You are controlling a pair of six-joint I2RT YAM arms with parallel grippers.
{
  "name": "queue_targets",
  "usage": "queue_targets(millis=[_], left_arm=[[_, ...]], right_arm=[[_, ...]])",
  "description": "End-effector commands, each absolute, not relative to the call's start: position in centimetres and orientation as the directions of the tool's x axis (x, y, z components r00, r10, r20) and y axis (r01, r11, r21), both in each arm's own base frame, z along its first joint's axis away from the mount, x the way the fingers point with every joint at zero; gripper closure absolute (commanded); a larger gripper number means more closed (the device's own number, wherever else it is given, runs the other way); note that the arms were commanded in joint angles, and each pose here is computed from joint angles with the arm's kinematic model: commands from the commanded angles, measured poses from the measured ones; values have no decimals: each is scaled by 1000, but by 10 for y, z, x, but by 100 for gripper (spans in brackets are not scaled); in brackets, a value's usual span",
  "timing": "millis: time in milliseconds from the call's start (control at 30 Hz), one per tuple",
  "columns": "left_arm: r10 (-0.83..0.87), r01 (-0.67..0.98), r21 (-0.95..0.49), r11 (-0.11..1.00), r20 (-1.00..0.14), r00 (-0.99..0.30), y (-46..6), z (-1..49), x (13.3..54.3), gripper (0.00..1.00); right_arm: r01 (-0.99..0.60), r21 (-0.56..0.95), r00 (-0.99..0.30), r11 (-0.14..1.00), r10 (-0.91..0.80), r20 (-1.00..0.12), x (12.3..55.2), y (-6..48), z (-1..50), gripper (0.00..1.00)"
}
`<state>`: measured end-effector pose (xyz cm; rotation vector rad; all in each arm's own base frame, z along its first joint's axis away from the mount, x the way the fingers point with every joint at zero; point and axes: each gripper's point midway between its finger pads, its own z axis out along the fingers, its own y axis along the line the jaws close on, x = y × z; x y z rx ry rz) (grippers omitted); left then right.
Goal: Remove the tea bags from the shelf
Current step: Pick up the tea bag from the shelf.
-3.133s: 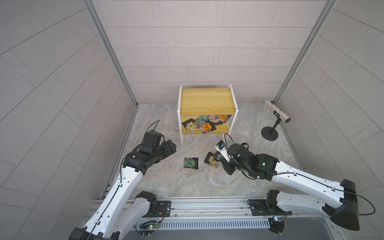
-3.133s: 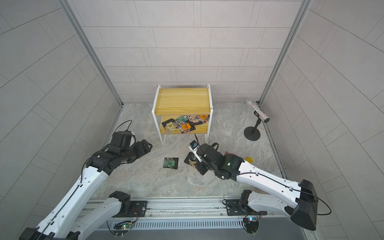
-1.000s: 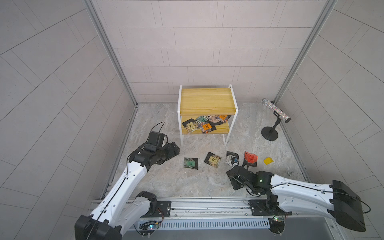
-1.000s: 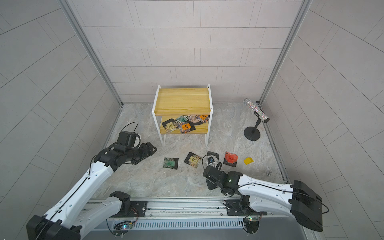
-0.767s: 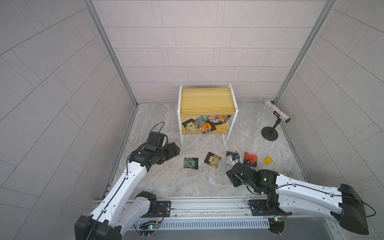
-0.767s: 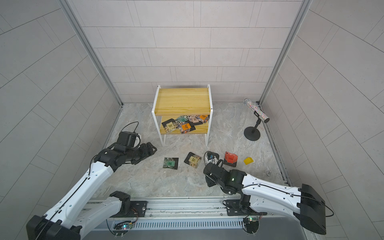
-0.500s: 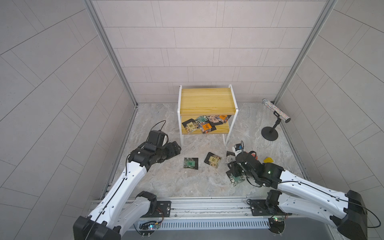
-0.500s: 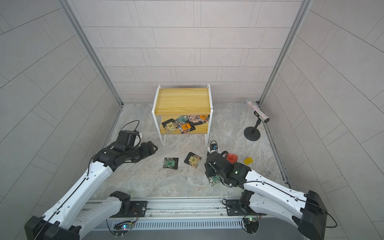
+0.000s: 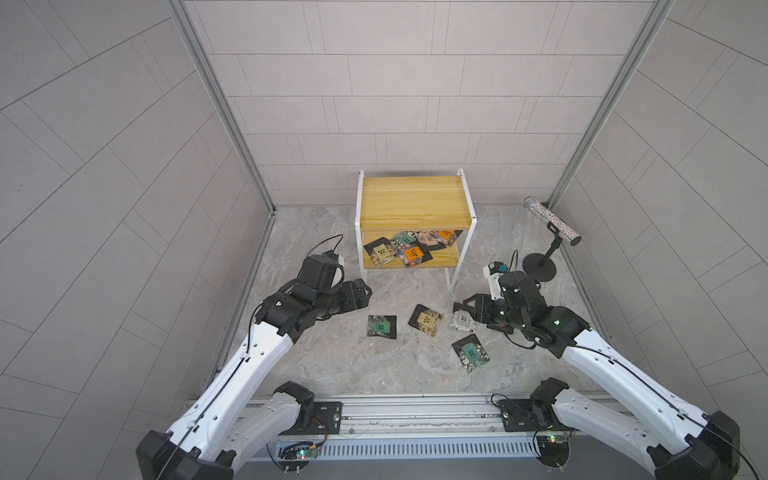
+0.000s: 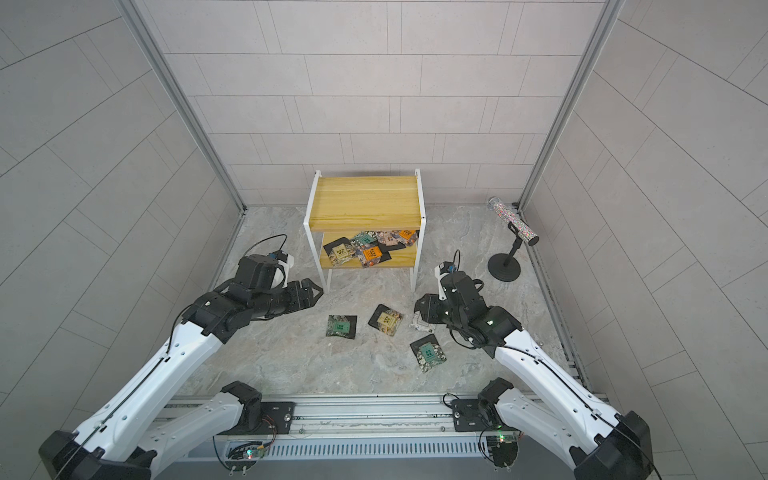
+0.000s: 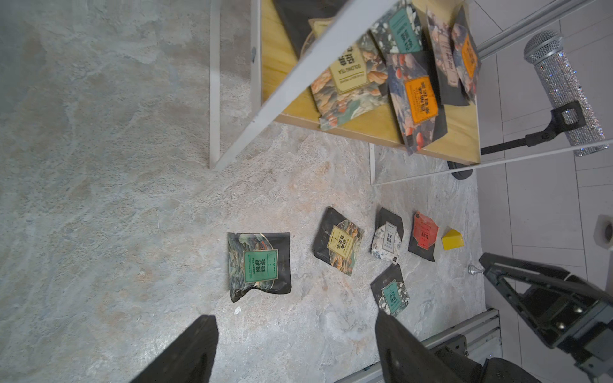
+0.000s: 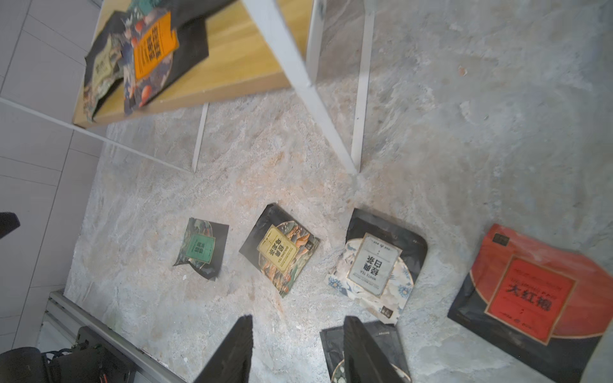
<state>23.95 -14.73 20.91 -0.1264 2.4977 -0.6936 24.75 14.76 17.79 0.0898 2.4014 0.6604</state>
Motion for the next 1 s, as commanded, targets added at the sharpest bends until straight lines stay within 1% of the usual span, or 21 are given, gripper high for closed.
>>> queue_targets(millis=[0, 300, 433, 600, 800, 967], left_arm=[[-177, 107, -462, 881, -530, -829, -152, 221, 244, 17], [-88, 201, -428, 881, -566, -820, -177, 223, 246, 18], [-59, 228, -413, 882, -577, -815, -184, 223, 247, 18], [-32, 273, -410, 870, -600, -800, -194, 227, 248, 18], [-16, 326, -412, 851, -641, -767, -210, 239, 252, 17], [-6, 333, -405, 851, -642, -766, -215, 241, 254, 16]], right_arm=[[-118, 544, -794, 831, 250, -554, 255, 144, 199, 49], [-25, 630, -750, 776, 403, -525, 308, 114, 225, 48], [-14, 678, -719, 735, 464, -518, 333, 108, 237, 46], [-20, 702, -707, 712, 486, -513, 364, 108, 244, 44], [-25, 768, -696, 640, 540, -473, 405, 115, 247, 43], [-21, 820, -698, 572, 578, -421, 436, 124, 242, 42]])
